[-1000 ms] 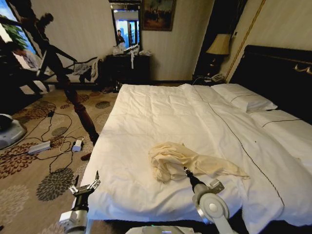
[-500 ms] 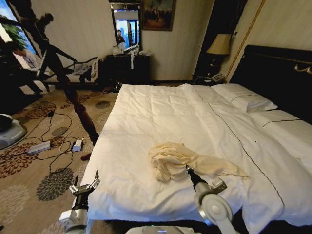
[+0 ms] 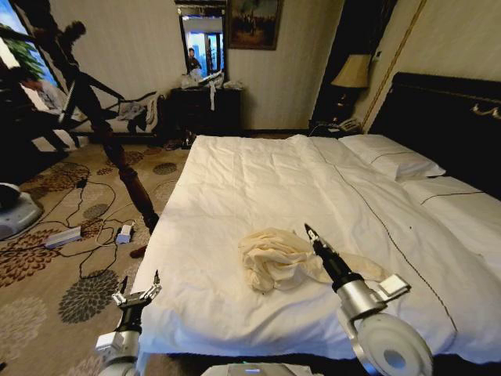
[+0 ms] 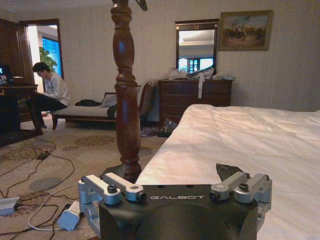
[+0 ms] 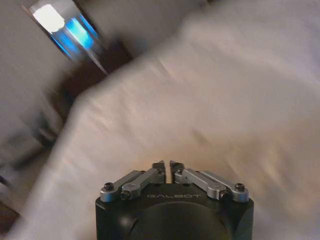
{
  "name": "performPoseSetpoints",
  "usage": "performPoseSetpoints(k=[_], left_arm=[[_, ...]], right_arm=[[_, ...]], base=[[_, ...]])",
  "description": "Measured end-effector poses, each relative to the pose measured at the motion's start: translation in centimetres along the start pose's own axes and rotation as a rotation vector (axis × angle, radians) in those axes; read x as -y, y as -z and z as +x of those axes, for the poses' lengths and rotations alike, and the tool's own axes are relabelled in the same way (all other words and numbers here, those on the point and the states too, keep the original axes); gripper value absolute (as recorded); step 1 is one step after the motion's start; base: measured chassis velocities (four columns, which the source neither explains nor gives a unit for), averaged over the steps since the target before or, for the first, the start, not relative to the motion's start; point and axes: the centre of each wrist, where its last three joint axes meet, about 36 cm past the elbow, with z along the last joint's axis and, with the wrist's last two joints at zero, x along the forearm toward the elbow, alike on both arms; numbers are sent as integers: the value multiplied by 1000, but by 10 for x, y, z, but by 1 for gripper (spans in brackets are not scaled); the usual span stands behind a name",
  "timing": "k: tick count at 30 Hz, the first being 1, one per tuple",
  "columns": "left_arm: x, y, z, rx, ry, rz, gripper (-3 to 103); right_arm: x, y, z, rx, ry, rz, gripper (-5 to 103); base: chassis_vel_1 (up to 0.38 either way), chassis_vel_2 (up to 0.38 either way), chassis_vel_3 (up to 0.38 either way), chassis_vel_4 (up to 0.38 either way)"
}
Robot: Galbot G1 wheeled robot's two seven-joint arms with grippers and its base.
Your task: Pick up the clothes from the bed and hang them on the clothes hanger.
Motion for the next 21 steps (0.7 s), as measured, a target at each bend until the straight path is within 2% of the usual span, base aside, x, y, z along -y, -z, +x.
performPoseSetpoints(k=[2, 4, 5, 6, 9, 10, 13, 15, 16, 17, 18, 20, 21], left_arm=[[2, -1, 1, -3, 1, 0, 100], [3, -1, 3, -5, 3, 1, 100], [2, -1, 3, -5, 4, 1, 100], [2, -1, 3, -5, 4, 1, 100], [0, 0, 5, -4, 10, -3, 100], [0, 0, 5, -4, 10, -4, 100], [0, -1, 5, -6, 11, -4, 100], [2, -2, 6, -7, 9, -4, 100], [2, -2, 6, -7, 9, -4, 100], [3, -2, 6, -8, 8, -4, 100], [3, -2, 6, -8, 7, -4, 100], [4, -2, 6, -9, 6, -4, 100], [4, -2, 6, -9, 6, -4, 100]], right_arm=[[4, -13, -6, -54, -34, -22, 14], [0, -31, -15, -137, -45, -117, 25], [-2, -36, -17, -156, -49, -142, 25], [-2, -36, -17, -156, -49, -142, 25], [-4, -52, -26, -192, -66, -198, 41], [-4, -54, -28, -194, -66, -207, 47], [-5, -59, -35, -186, -54, -231, 52], [-6, -60, -40, -174, -40, -243, 63], [-6, -60, -40, -174, -40, -243, 63], [-7, -61, -41, -170, -37, -246, 68], [-6, -61, -43, -168, -36, -247, 68], [-6, -64, -47, -159, -38, -245, 79], [-6, -64, -47, -159, -38, -245, 79]], base=[[0, 0, 0, 0], [0, 0, 0, 0], [0, 0, 0, 0], [0, 0, 0, 0], [0, 0, 0, 0], [0, 0, 0, 0], [0, 0, 0, 0], [0, 0, 0, 0], [0, 0, 0, 0], [0, 0, 0, 0], [0, 0, 0, 0], [0, 0, 0, 0], [0, 0, 0, 0]])
